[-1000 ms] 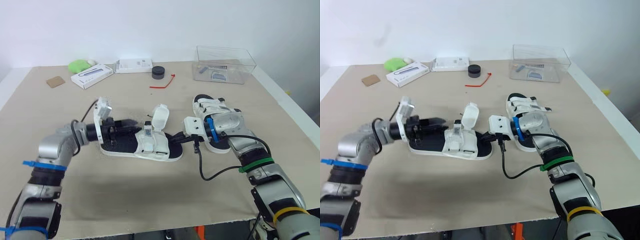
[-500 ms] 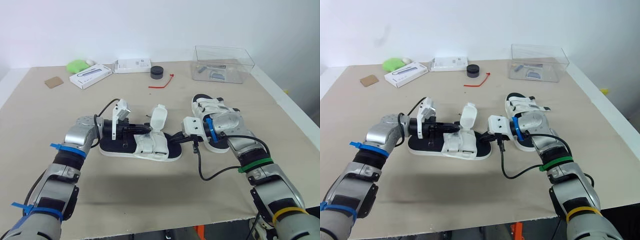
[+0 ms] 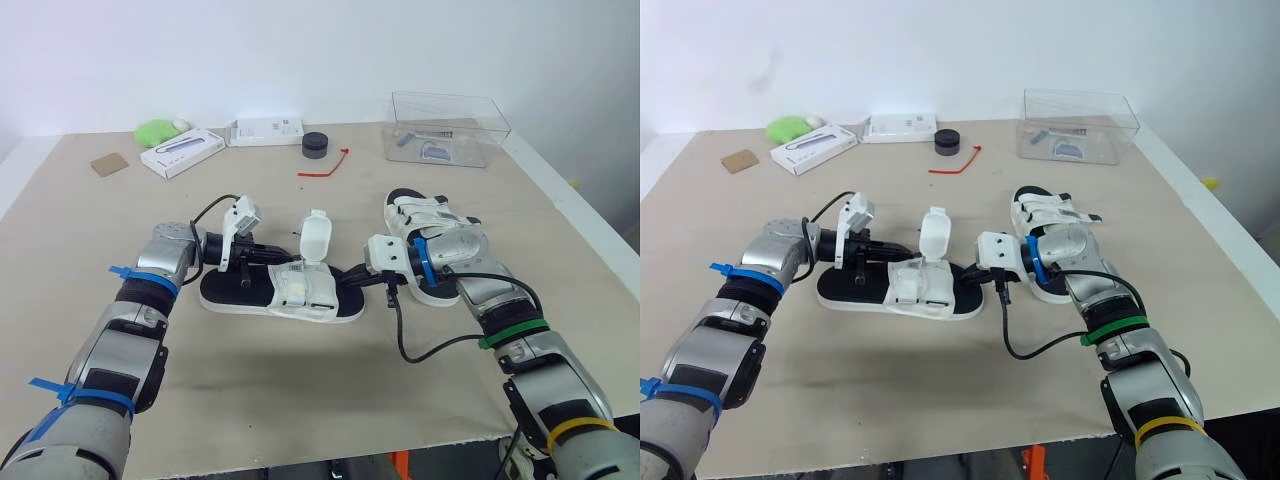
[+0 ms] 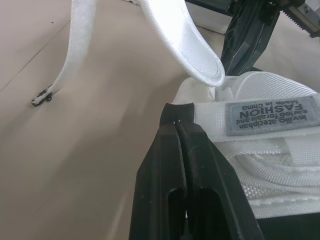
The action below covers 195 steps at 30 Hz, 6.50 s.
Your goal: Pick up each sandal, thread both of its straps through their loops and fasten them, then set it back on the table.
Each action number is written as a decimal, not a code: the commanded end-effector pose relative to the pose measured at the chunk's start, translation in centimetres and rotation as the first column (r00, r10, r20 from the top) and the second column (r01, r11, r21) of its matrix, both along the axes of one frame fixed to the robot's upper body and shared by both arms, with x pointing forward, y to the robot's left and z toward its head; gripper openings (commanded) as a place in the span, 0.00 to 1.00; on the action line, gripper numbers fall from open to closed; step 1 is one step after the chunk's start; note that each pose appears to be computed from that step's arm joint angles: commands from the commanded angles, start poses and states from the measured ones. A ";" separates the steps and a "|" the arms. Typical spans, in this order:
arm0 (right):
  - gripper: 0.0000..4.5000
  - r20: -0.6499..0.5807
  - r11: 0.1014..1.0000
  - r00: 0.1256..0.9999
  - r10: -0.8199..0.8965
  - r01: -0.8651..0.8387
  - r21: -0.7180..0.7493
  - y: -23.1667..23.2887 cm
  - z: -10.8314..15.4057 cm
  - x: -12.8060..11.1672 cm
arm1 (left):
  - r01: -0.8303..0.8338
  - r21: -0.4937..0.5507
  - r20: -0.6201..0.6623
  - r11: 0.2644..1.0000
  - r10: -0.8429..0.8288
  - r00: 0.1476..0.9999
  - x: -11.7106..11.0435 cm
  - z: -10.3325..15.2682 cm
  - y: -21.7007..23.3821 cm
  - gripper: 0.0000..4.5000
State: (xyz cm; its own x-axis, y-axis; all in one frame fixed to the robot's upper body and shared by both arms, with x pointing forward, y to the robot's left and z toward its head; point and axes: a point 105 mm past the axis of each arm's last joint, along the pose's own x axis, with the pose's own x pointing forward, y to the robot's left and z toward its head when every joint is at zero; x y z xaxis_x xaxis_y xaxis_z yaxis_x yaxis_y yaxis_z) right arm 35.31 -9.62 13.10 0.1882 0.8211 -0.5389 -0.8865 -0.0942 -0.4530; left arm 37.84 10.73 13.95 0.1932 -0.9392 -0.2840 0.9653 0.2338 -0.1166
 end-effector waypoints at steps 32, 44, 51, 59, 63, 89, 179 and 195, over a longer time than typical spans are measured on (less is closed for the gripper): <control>0.00 0.011 0.999 0.999 -0.042 0.042 0.003 -0.8 0.2 0.2 | -0.076 -0.105 -0.154 0.992 0.059 0.986 1.8 3.7 -3.4 0.74; 0.00 0.018 0.999 0.999 -0.048 0.048 -0.007 -1.0 0.1 0.2 | -0.090 -0.308 -0.302 0.947 -0.008 0.953 2.1 6.8 -7.2 0.98; 0.00 0.026 0.999 0.999 -0.048 0.048 -0.011 -1.0 0.1 0.3 | -0.255 -0.355 -0.333 0.899 0.133 0.934 4.1 7.4 -7.5 0.98; 0.00 0.032 0.998 0.998 -0.054 0.054 -0.019 -1.4 0.1 0.2 | -0.313 -0.340 -0.280 0.887 0.222 0.934 5.1 7.0 -8.3 0.98; 0.00 0.034 0.998 0.998 -0.054 0.055 -0.020 -1.4 0.1 0.2 | -0.286 -0.321 -0.222 0.903 0.222 0.949 5.0 7.0 -8.7 0.98; 0.00 0.028 0.998 0.999 -0.045 0.046 -0.036 -1.7 -0.3 -0.1 | 0.178 -0.022 0.726 0.984 -0.107 0.679 -0.3 8.3 -6.2 0.01; 0.00 -0.004 0.999 1.000 -0.017 0.017 -0.048 -1.2 -0.9 -0.5 | 0.007 -0.156 -0.399 0.988 -0.070 0.914 -13.9 -1.5 -3.6 0.02; 0.00 0.007 0.998 1.000 -0.017 0.018 -0.054 -1.2 -0.8 -0.1 | 0.155 -0.177 -0.257 0.972 -0.198 0.946 -8.2 3.9 -4.0 0.02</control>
